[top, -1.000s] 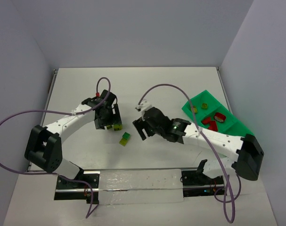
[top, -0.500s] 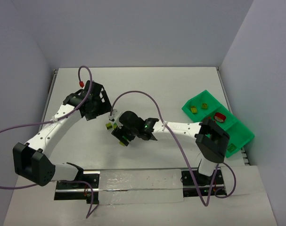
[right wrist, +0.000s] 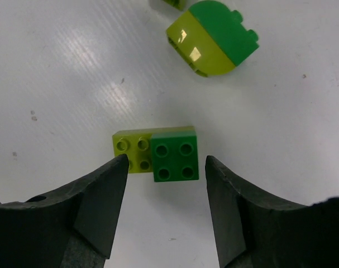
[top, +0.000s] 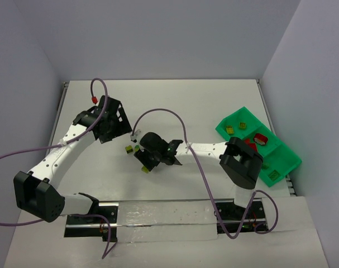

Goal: Sort the legos into containers by color

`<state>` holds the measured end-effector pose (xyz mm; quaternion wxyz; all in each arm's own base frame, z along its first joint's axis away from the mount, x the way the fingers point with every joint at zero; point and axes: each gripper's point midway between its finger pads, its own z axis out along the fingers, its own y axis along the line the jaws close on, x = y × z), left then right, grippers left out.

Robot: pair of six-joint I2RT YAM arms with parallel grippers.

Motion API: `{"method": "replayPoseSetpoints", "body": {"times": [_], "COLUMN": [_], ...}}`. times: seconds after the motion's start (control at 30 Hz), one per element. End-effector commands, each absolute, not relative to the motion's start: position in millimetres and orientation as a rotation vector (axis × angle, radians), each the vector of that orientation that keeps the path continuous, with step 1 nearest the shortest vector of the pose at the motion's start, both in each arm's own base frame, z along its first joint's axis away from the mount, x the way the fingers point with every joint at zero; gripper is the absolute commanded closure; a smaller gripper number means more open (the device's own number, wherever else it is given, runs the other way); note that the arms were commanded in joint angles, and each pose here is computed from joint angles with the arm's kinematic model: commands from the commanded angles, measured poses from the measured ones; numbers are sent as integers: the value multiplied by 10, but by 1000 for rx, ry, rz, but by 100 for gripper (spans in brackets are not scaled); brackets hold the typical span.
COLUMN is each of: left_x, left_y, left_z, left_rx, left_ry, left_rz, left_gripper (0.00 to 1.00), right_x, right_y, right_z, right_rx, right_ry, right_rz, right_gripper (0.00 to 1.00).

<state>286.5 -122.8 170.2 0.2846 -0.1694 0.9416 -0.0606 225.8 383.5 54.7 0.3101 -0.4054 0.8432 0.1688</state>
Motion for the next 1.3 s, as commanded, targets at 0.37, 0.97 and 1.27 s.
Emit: {"method": "replayPoseSetpoints", "body": {"times": [0.37, 0.97, 1.27], "left_x": [2887, 2912, 2941], "left_y": [-1186, -1201, -1170], "left_z": [1803, 1785, 1811], "left_rx": [-464, -460, -444], "left_ry": [2479, 2484, 2481], "left_rz": [-165, -167, -157], "left_gripper": [9, 9, 9], "right_x": [2391, 2402, 2500], "right_y": [3865, 3774, 3646], "right_z": [537, 414, 826], "right_rx": [-1000, -986, -819], "right_ry": [2230, 2258, 2268], "right_rz": [476, 426, 550], "right_gripper": [45, 60, 98]}}
